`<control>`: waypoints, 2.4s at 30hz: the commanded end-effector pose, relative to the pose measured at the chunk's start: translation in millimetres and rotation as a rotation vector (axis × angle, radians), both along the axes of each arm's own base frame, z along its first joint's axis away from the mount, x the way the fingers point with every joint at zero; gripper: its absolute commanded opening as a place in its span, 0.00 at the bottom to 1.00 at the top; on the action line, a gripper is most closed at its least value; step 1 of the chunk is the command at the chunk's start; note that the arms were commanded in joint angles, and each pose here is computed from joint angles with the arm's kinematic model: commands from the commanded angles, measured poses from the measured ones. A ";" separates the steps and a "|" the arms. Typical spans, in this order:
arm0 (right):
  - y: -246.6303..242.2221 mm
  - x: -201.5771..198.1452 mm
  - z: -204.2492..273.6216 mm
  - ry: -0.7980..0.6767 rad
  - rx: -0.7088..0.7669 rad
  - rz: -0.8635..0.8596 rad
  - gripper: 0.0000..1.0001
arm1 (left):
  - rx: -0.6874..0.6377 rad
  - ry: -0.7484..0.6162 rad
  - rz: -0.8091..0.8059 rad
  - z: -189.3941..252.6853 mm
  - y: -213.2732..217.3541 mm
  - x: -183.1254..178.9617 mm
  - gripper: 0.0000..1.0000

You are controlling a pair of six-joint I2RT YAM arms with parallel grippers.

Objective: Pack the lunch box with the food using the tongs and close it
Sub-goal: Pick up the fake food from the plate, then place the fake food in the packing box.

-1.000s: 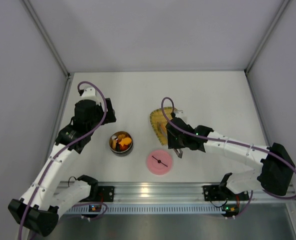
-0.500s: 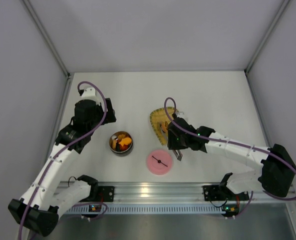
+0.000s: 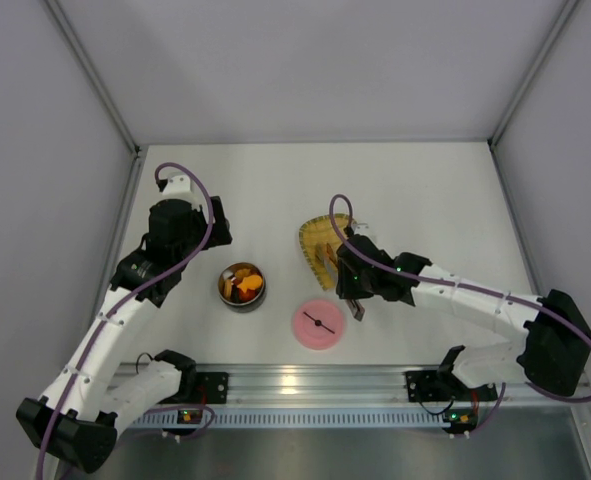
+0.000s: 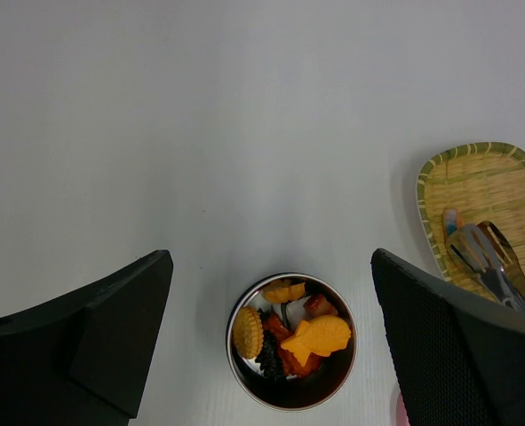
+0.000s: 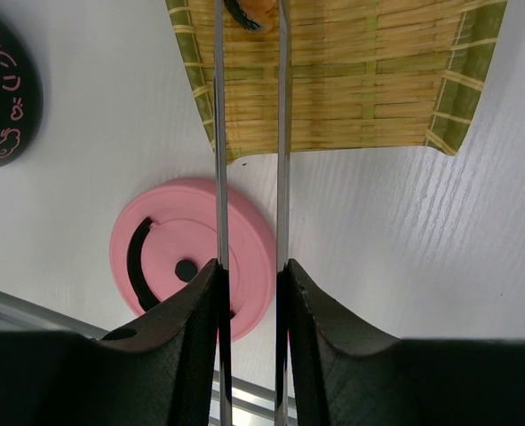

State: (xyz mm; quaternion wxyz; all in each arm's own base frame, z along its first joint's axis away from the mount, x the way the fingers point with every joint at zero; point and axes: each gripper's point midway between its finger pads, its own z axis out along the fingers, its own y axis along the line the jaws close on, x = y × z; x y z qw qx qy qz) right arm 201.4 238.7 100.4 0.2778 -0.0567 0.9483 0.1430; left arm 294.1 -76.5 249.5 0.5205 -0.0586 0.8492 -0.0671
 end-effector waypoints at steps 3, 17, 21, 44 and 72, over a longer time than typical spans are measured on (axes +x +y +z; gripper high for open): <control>6.1 16.1 38.8 -0.099 0.088 -0.028 0.27 | -0.006 -0.012 0.006 2.2 0.8 3.0 0.99; -3.3 18.0 73.1 -0.164 0.103 -0.038 0.26 | -0.006 -0.009 0.005 1.1 0.5 3.0 0.99; -2.3 17.7 81.9 -0.177 0.118 -0.031 0.25 | -0.006 -0.007 0.007 0.8 0.8 2.9 0.99; 140.5 -60.4 121.4 -0.182 0.229 0.355 0.25 | -0.007 -0.010 0.007 1.9 0.8 2.8 0.99; 180.9 -78.5 95.0 -0.159 0.146 0.425 0.27 | -0.006 -0.007 0.006 0.9 0.5 2.3 0.99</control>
